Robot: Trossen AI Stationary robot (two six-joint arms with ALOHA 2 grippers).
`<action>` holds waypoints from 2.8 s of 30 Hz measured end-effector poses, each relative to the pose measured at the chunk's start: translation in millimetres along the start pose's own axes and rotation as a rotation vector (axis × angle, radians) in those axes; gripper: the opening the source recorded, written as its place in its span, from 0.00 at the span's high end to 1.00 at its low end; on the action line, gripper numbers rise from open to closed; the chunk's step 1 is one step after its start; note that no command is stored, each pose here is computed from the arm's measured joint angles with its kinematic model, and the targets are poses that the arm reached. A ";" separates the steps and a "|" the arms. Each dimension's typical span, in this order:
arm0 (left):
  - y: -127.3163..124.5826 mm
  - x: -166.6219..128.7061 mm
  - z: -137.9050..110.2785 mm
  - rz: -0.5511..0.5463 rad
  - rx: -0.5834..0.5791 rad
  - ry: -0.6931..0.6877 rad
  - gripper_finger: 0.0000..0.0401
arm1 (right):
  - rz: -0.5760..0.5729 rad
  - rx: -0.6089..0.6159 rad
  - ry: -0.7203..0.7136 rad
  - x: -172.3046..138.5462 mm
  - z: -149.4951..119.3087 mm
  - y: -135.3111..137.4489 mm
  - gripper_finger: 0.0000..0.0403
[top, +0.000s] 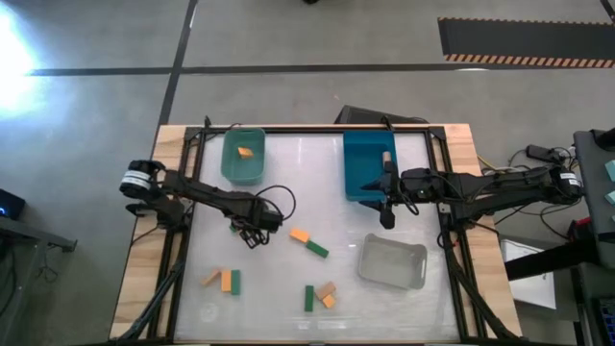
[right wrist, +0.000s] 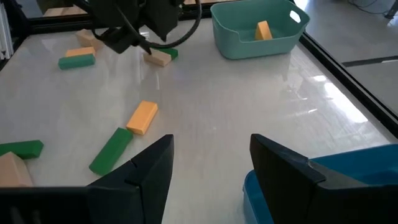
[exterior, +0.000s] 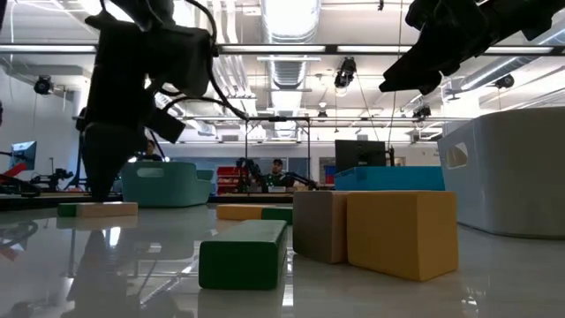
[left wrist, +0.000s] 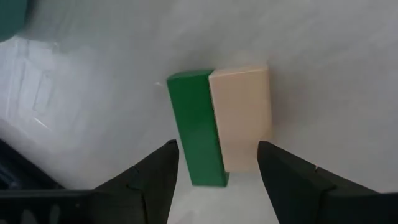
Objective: Sort & place blocks by color
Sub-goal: Put the brown wooden block into the dark blue bin
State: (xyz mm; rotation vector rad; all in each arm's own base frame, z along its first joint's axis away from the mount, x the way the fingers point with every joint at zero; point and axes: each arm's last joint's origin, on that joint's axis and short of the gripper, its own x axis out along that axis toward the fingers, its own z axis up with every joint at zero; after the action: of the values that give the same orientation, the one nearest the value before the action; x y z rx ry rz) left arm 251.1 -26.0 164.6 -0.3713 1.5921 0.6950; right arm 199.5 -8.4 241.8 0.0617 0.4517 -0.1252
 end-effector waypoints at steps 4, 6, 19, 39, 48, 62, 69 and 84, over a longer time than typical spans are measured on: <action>-1.6 1.8 1.0 -0.024 -0.004 -0.024 0.49 | 0.000 0.000 0.000 0.0 0.0 0.0 0.50; -3.0 0.2 2.7 -0.035 -0.006 -0.033 0.49 | 0.000 0.000 0.000 0.0 0.0 0.0 0.50; -7.7 -9.4 7.1 -0.127 -0.014 -0.078 0.49 | 0.000 0.000 0.000 0.0 0.0 0.0 0.50; -11.1 -20.6 10.9 -0.193 -0.048 -0.138 0.49 | -0.001 0.000 0.009 0.2 -0.9 -0.1 0.50; -12.6 3.0 5.9 -0.174 -0.078 -0.114 0.49 | -0.002 0.002 0.017 0.2 -1.6 -0.1 0.50; -13.1 14.9 2.4 -0.209 -0.085 -0.131 0.66 | -0.002 0.002 0.016 0.2 -1.6 -0.1 0.50; -14.2 6.1 4.4 -0.195 -0.026 -0.199 0.72 | 0.001 0.004 -0.015 0.7 -0.2 0.0 0.50; -32.6 -87.8 42.6 -0.459 0.304 -1.135 0.72 | 0.072 -0.034 -0.338 28.8 -13.2 6.8 0.50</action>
State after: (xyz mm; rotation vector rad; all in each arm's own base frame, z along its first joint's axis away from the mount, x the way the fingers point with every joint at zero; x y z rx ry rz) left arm 317.4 -38.0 242.4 -0.0594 0.4765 0.1964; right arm 220.5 -3.6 217.5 0.0225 0.1135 -0.0553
